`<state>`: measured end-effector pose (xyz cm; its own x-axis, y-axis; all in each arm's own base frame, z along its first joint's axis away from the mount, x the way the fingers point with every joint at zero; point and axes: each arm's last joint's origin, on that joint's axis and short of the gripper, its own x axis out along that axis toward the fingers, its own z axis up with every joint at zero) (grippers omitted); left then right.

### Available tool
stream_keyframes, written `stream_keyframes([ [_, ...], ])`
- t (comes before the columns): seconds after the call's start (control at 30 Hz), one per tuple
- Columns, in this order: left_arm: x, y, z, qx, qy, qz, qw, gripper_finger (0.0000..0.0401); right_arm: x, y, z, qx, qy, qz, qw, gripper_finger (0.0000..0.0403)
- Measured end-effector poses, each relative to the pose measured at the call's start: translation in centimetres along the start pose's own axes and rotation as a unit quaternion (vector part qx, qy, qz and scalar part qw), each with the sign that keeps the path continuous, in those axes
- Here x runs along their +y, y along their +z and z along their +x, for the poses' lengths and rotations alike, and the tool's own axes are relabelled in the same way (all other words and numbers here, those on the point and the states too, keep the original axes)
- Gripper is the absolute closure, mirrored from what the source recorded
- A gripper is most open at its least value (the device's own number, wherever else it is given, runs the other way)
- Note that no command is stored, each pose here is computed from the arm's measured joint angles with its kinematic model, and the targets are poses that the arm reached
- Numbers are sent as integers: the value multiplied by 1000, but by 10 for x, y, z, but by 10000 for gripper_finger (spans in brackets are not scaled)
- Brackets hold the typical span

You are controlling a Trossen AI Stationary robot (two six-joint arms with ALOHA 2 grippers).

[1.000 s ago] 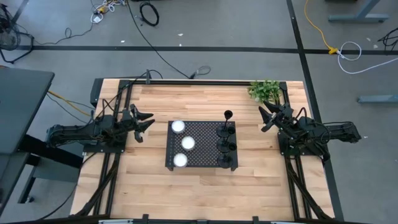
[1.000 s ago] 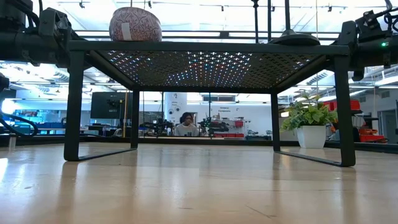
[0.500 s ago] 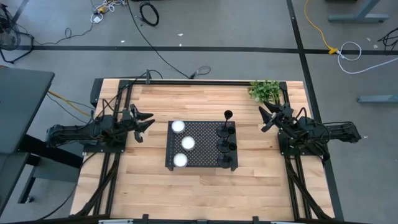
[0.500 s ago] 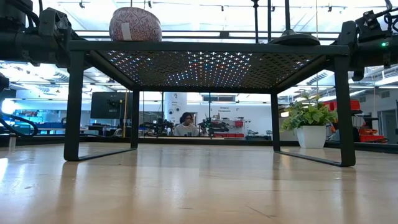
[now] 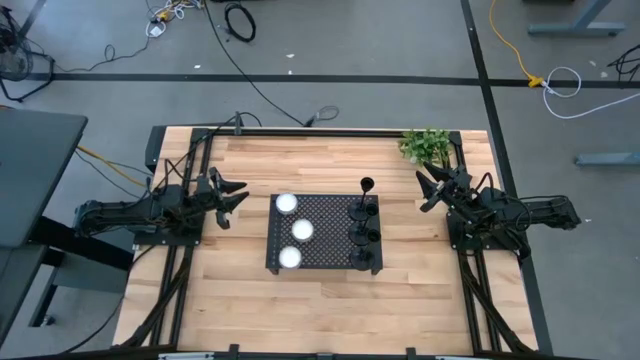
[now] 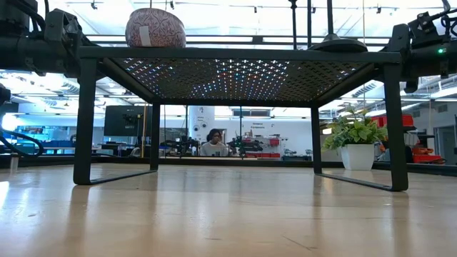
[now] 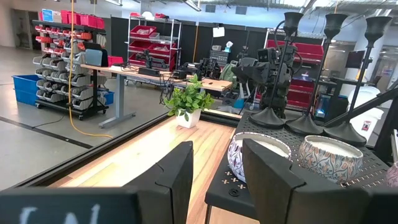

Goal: Pick & Place candle stick holders
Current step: Return to Home Position

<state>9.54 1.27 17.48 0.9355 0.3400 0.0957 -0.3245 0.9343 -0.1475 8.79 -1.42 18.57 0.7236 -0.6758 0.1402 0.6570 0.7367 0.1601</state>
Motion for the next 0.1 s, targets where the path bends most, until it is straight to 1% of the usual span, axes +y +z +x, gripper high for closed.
stream_keyframes([
  [0.1,0,0,0,0,0,0,1000,261,0,0,0,0,0,0,1000,207],
])
